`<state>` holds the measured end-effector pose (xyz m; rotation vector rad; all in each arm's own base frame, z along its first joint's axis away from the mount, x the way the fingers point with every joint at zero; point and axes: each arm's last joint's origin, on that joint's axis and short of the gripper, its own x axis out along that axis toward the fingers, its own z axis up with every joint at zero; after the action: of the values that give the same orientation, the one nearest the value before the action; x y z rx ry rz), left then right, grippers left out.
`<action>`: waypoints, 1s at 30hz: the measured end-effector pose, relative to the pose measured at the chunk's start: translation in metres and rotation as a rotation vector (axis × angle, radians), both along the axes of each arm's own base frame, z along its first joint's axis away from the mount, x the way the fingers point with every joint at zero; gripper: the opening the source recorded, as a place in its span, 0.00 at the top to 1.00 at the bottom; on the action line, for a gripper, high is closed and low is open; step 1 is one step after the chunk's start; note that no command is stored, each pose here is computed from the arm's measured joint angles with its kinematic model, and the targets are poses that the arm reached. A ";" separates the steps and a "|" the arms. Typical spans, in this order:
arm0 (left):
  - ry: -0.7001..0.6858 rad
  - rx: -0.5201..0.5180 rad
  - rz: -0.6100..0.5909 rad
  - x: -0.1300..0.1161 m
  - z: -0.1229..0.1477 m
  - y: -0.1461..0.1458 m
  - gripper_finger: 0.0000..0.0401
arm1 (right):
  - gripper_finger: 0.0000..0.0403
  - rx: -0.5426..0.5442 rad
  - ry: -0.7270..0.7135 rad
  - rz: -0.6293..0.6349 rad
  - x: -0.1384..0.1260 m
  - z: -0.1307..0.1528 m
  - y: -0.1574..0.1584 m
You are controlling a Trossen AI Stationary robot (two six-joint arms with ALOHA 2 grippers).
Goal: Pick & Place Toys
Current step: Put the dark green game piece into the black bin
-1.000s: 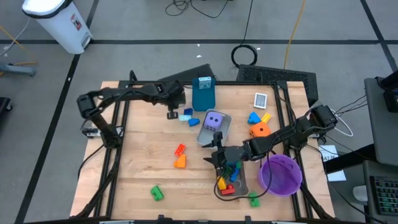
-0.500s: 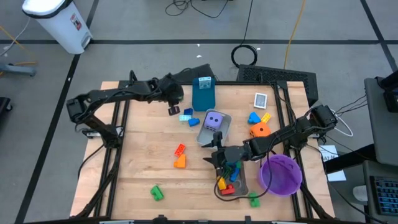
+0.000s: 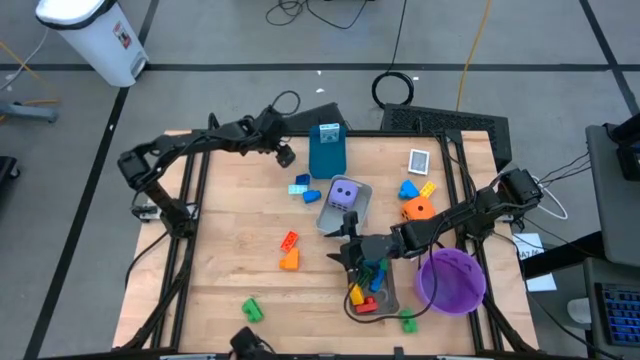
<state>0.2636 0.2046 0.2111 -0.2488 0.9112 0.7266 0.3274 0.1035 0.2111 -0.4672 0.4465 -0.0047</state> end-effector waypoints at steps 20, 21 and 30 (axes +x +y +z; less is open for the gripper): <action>0.023 -0.074 0.051 0.015 -0.043 0.011 0.02 | 0.38 0.012 0.011 0.019 0.000 -0.001 0.000; 0.023 -0.079 0.055 0.016 -0.046 0.012 0.03 | 0.38 0.012 0.011 0.019 0.000 -0.001 0.000; 0.049 -0.146 0.032 0.020 -0.066 0.012 0.08 | 0.38 0.009 0.018 0.018 0.000 -0.002 0.000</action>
<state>0.2834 0.2163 0.1448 -0.3762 1.0106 0.6988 0.3270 0.1031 0.2096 -0.4630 0.4597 0.0190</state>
